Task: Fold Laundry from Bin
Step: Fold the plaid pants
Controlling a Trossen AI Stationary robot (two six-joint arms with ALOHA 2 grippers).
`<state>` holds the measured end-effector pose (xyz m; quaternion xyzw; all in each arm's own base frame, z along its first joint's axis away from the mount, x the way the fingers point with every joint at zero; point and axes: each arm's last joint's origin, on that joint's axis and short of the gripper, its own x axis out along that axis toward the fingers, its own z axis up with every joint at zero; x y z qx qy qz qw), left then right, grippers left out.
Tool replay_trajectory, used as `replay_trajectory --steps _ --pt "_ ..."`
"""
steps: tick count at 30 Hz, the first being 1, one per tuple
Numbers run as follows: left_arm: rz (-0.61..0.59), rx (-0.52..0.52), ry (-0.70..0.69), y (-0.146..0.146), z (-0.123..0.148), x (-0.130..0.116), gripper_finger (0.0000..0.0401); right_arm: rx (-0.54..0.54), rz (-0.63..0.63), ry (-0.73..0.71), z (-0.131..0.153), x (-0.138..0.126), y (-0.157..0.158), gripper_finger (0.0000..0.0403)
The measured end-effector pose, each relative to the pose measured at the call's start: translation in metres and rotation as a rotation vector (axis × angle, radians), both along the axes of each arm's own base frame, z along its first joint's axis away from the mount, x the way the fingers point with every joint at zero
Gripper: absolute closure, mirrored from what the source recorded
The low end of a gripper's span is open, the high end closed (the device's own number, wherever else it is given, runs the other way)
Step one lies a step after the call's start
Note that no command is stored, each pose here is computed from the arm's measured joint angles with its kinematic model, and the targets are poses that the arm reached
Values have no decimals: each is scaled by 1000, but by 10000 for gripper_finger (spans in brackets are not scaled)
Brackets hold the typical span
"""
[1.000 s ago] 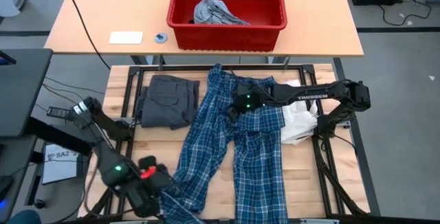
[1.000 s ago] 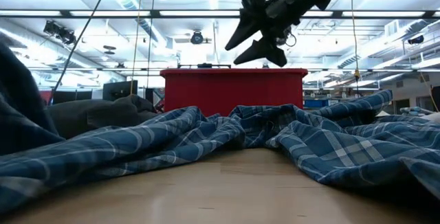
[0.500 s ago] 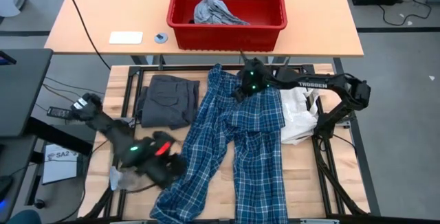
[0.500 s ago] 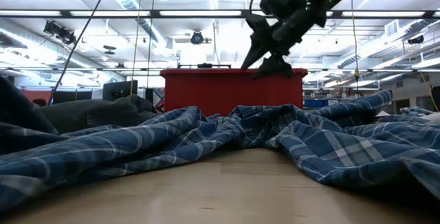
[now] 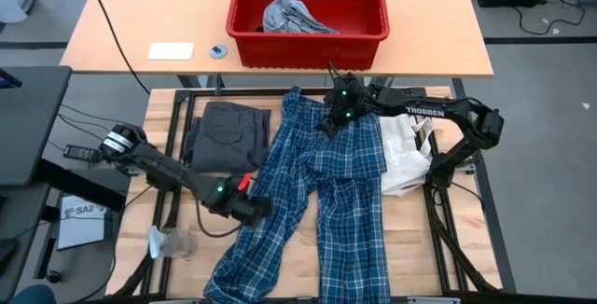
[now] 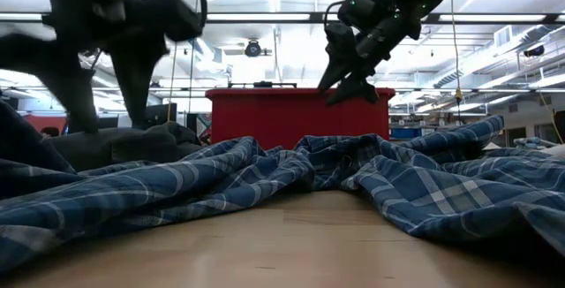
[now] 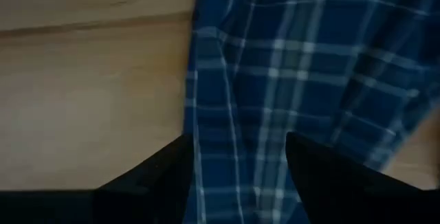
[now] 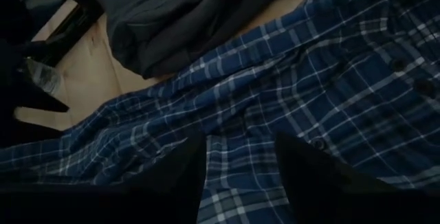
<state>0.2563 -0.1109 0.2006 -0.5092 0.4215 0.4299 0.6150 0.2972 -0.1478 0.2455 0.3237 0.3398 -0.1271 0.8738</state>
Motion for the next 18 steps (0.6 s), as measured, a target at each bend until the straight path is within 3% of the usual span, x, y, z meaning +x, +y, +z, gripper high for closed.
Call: replay_trajectory --steps 6,9,12,18 --pt "14 13 29 11 -31 -9 188 -11 -13 6 0 0 0 222" --pt "18 17 40 16 -48 -17 217 49 12 66 -7 -2 5 228" --pt "17 17 42 18 -57 -23 263 98 68 172 -17 -2 20 242" --pt "-90 46 56 19 -60 -27 388 29 97 347 -50 14 40 292"
